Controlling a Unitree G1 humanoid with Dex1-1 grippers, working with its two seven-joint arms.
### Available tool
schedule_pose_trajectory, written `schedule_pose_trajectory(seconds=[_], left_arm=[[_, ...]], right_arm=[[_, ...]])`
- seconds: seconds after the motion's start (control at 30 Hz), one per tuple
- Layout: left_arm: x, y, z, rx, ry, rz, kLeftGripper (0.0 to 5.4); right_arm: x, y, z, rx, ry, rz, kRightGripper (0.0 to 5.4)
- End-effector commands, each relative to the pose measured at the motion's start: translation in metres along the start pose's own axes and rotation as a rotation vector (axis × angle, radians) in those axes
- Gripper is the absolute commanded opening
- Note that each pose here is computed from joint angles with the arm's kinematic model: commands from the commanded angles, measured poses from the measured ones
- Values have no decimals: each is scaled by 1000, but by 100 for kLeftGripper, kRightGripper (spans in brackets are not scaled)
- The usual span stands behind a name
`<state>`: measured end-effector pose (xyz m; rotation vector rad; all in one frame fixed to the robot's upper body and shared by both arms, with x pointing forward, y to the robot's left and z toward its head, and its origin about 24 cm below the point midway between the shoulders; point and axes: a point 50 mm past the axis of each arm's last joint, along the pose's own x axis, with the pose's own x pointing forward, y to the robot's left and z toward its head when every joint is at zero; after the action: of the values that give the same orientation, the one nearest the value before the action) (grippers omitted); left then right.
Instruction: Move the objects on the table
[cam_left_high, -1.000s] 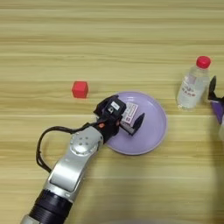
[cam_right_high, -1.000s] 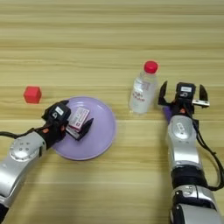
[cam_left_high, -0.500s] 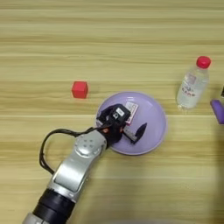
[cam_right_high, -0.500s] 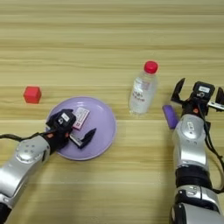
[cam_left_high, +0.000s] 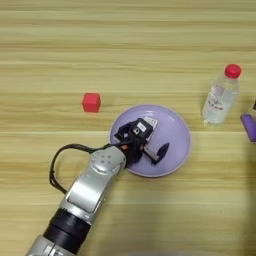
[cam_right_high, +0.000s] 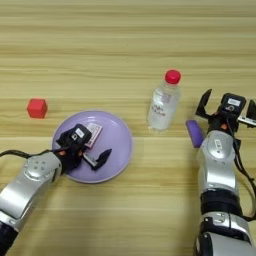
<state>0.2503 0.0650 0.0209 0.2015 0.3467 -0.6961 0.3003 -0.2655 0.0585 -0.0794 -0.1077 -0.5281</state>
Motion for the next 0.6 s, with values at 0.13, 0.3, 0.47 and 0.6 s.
schedule_pose_trajectory(seconds=[0.13, 0.3, 0.47, 0.6], left_arm=[[0, 10, -10, -14, 46, 52, 536], [2, 10, -15, -16, 71, 55, 536], [3, 12, -20, -17, 91, 63, 522], [4, 15, -26, 2, 116, 84, 484]], right_arm=[[-2, 0, -1, 12, 11, -2, 540], [-2, 0, -1, 13, 9, -3, 540], [-2, -1, 0, 15, 6, -6, 540], [-2, -1, 0, 16, 5, -7, 540]])
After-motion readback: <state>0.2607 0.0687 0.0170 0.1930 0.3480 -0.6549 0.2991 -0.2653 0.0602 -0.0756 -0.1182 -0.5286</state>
